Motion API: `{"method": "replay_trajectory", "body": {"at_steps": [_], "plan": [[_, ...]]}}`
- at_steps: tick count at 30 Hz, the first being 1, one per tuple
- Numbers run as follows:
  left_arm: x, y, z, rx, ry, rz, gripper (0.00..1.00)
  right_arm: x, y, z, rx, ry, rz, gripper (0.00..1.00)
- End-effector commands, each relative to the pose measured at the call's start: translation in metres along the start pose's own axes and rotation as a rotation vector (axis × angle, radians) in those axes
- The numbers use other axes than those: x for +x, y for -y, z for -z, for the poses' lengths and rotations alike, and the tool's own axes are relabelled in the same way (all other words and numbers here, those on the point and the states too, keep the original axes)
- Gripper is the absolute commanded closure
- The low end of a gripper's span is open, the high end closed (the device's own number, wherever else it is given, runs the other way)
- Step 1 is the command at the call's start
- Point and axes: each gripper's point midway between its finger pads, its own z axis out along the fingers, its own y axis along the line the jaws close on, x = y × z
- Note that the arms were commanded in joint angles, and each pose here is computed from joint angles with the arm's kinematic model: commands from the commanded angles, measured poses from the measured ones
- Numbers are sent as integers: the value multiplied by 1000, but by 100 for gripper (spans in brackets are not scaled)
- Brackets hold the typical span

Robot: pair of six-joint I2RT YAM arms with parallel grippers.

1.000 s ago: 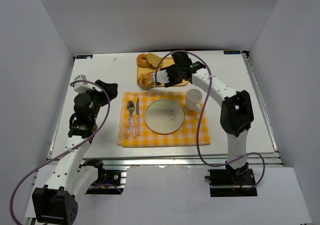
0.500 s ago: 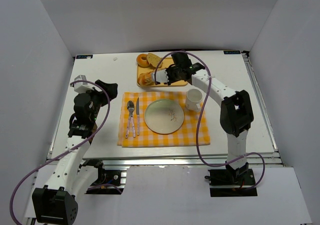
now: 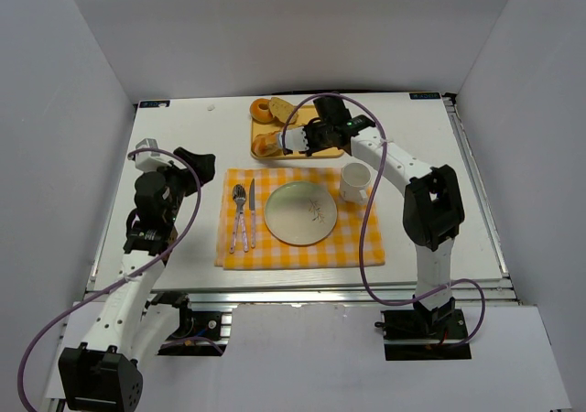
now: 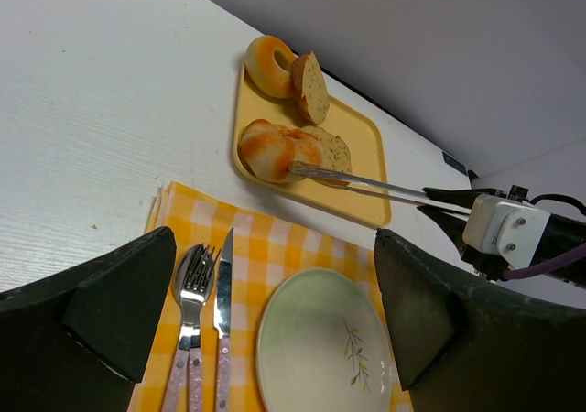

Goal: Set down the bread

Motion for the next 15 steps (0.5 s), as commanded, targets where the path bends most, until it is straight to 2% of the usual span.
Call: {"method": "replay_trajectory", "body": {"at_steps": [1, 7, 15], "plan": [[-14, 9, 7, 16, 38, 0, 2, -8, 19, 24, 71, 36, -30, 91], [-16, 10, 7, 21, 44, 5, 2, -12, 21, 51, 97, 62, -79, 93], [-15, 13, 3, 32, 43, 10, 2, -26, -21, 90, 48, 118, -150, 94]]}}
